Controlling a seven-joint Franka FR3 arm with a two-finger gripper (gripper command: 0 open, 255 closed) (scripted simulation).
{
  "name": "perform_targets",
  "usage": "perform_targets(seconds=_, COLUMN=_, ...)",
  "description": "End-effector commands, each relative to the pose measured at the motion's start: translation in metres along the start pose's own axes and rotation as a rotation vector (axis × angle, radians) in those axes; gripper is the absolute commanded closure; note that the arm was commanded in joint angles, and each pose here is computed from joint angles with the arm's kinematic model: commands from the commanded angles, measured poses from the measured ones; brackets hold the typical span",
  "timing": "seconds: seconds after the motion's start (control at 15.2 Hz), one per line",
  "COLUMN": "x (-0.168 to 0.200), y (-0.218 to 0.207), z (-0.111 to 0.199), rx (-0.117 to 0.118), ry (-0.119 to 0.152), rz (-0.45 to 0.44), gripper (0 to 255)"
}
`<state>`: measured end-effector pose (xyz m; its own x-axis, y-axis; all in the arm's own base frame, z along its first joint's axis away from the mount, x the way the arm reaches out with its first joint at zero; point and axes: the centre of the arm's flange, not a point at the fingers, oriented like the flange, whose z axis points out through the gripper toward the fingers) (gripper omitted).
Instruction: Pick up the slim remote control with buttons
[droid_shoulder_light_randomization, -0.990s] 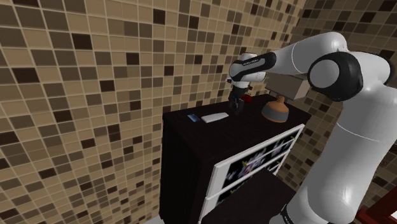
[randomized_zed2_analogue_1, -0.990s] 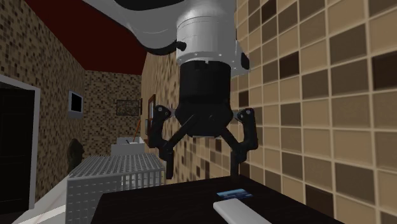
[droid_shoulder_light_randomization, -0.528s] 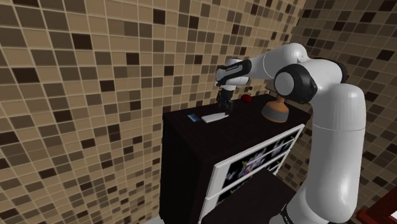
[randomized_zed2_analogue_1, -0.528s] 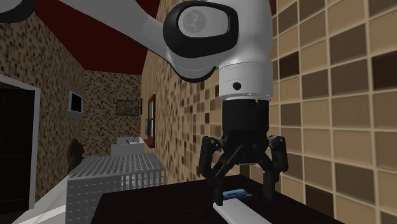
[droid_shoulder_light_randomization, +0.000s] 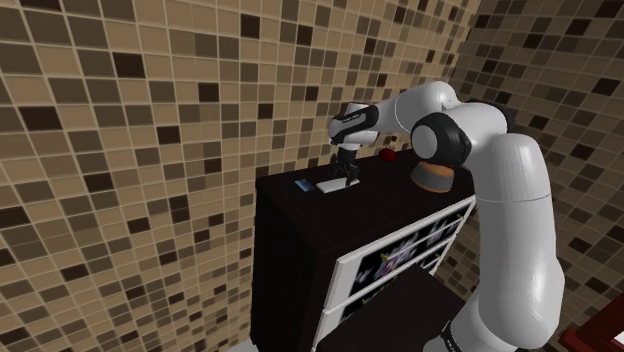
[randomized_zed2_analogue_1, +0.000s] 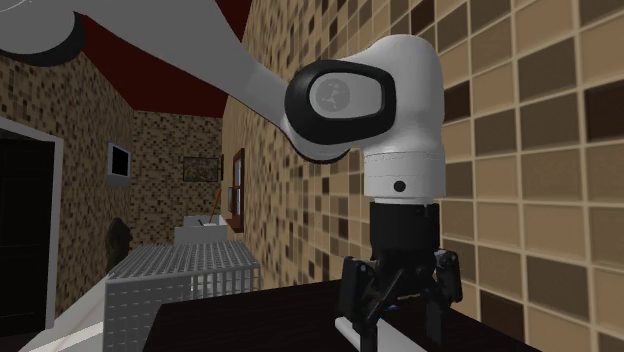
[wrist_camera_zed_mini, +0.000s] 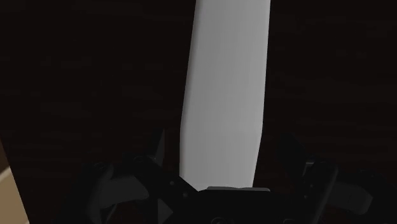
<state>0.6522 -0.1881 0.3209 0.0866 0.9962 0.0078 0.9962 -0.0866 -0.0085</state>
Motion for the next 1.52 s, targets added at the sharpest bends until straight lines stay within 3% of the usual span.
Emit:
perform_targets(seconds=0.0, x=-0.001, y=-0.001, z=0.011, rx=-0.001, ry=0.0, rz=-0.001, gripper=0)
perform_targets(seconds=0.13, x=-0.001, y=-0.001, z=0.014, rx=-0.001, ry=0.0, rz=-0.001, gripper=0)
perform_targets(seconds=0.2, x=0.0, y=0.0, z=0.014, rx=-0.001, ry=0.0, rz=-0.001, gripper=255)
perform_targets(seconds=0.79, x=-0.001, y=-0.001, z=0.014, rx=-0.001, ry=0.0, rz=-0.001, gripper=255)
perform_targets(seconds=1.45, x=-0.001, y=-0.001, z=-0.039, rx=-0.001, ry=0.0, rz=-0.001, gripper=255)
